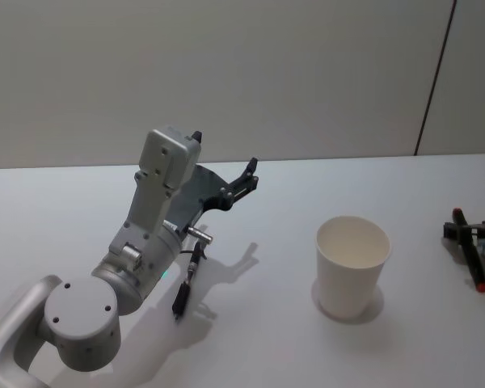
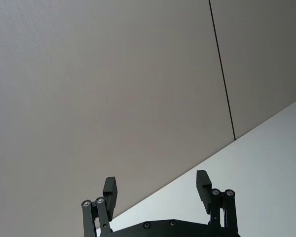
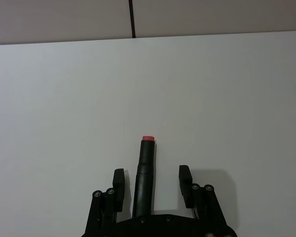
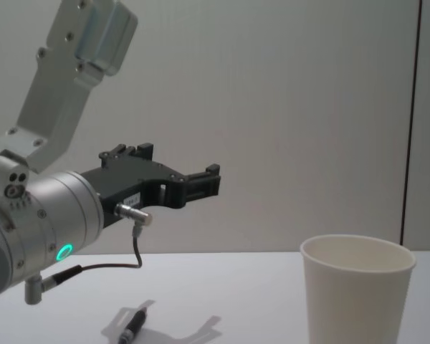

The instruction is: Place the pen into the pen holder.

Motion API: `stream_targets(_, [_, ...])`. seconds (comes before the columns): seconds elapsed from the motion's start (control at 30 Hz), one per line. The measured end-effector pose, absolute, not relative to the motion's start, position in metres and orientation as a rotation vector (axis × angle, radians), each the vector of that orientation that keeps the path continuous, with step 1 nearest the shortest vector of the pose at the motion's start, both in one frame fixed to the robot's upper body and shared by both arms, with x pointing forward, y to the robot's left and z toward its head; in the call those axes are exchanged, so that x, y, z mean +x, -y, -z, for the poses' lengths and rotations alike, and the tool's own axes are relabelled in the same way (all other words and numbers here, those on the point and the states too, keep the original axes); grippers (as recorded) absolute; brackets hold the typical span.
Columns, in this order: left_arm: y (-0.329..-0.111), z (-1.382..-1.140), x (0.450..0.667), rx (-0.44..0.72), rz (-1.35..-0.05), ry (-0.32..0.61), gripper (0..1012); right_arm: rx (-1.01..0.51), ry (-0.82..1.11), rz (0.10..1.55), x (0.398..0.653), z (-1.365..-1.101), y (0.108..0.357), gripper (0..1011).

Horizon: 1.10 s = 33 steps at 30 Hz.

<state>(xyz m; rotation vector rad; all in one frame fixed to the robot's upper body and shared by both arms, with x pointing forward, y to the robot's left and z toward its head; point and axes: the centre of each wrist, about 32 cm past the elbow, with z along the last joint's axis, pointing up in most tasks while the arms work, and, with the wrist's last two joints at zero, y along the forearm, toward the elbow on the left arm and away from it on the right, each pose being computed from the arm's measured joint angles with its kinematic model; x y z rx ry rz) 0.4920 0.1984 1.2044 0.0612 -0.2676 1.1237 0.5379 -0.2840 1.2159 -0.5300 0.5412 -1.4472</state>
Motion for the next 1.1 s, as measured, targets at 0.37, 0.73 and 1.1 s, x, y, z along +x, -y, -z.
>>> stream_targets(0.37, [-0.1984, -1.2044, 0.4920, 0.061, -1.124, 0.268, 1001, -0.530, -0.541, 1.447, 0.5379, -1.2159, 0.2840, 601])
stream_targets(0.73, [-0.1984, -1.2044, 0.4920, 0.061, -1.124, 0.268, 1001, -0.530, -0.542, 1.447, 0.5379, -1.2157, 0.2841, 525])
stream_targets(1.1, [-0.1984, -1.2044, 0.4920, 0.061, -1.124, 0.268, 1001, -0.531, -0.542, 1.447, 0.5379, -1.2157, 0.2841, 445])
